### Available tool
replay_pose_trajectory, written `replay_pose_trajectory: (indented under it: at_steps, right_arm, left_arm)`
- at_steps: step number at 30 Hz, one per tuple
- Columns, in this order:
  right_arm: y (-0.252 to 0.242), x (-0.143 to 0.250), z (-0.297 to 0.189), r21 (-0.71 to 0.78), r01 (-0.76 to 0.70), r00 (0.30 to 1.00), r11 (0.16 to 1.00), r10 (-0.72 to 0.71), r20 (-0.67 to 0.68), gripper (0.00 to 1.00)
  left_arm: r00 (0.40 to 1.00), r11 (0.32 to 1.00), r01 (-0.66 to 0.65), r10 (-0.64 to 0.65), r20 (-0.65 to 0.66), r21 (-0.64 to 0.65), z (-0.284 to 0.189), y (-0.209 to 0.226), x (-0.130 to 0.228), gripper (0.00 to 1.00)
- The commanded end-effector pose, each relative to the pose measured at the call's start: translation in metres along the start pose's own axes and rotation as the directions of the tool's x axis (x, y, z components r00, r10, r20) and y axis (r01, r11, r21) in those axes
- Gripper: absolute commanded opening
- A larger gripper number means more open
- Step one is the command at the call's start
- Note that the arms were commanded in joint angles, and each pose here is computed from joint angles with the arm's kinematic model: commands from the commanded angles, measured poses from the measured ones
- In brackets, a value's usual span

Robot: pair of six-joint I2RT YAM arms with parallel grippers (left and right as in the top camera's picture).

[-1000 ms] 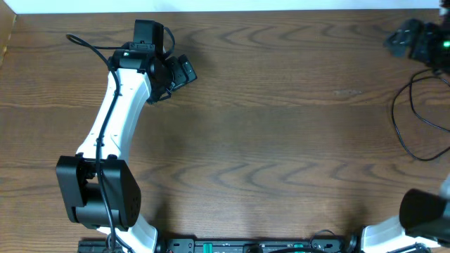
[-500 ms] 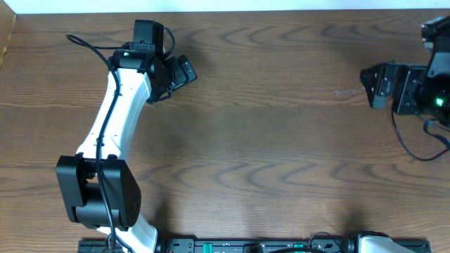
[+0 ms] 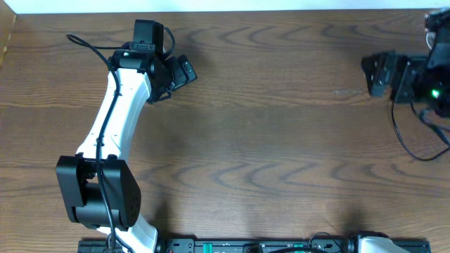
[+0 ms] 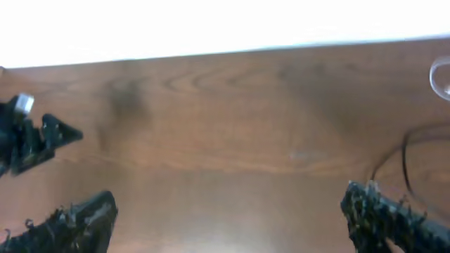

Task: Untangle cables

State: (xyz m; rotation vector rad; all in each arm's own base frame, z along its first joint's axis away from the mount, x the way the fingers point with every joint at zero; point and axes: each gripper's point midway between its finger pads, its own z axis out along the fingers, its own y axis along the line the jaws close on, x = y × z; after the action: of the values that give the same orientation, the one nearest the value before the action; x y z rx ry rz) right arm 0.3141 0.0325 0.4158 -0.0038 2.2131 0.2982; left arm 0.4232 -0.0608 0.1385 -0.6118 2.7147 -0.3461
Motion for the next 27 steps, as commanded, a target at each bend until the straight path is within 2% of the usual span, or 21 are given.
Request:
replay_pose_trajectory:
  at_steps: [1,5,9,15,19,27]
  right_arm:
    - [0.000,0.001,0.007,-0.003,0.040,0.998,0.999,-0.040,0.055,0.99]
    - [-0.004,-0.001,0.025,-0.001,0.094,0.980,0.996,-0.093,0.177,0.99]
    - [-0.011,0.017,0.043,0.014,0.146,0.951,0.989,-0.144,0.275,0.99]
    - [-0.020,0.057,0.055,0.045,0.187,0.900,0.981,-0.190,0.392,0.99]
    - [-0.026,0.081,0.044,0.094,0.204,0.813,0.974,-0.222,0.538,0.99]
    - [-0.032,0.149,0.038,0.147,0.256,0.732,0.955,-0.291,0.616,0.99]
  left_arm:
    - [1.000,1.000,0.002,-0.002,-0.012,-0.019,0.006,0.005,0.002,0.98]
    - [1.000,1.000,0.002,-0.002,-0.012,-0.019,0.006,0.005,0.002,0.98]
    - [1.000,1.000,0.002,-0.002,-0.012,-0.019,0.006,0.005,0.002,0.98]
    - [1.000,1.000,0.002,-0.002,-0.012,-0.019,0.006,0.005,0.002,0.98]
    - [1.000,1.000,0.002,-0.002,-0.012,-0.019,0.006,0.005,0.002,0.98]
    - [1.000,1.000,0.002,-0.002,-0.012,-0.019,0.006,0.005,0.002,0.98]
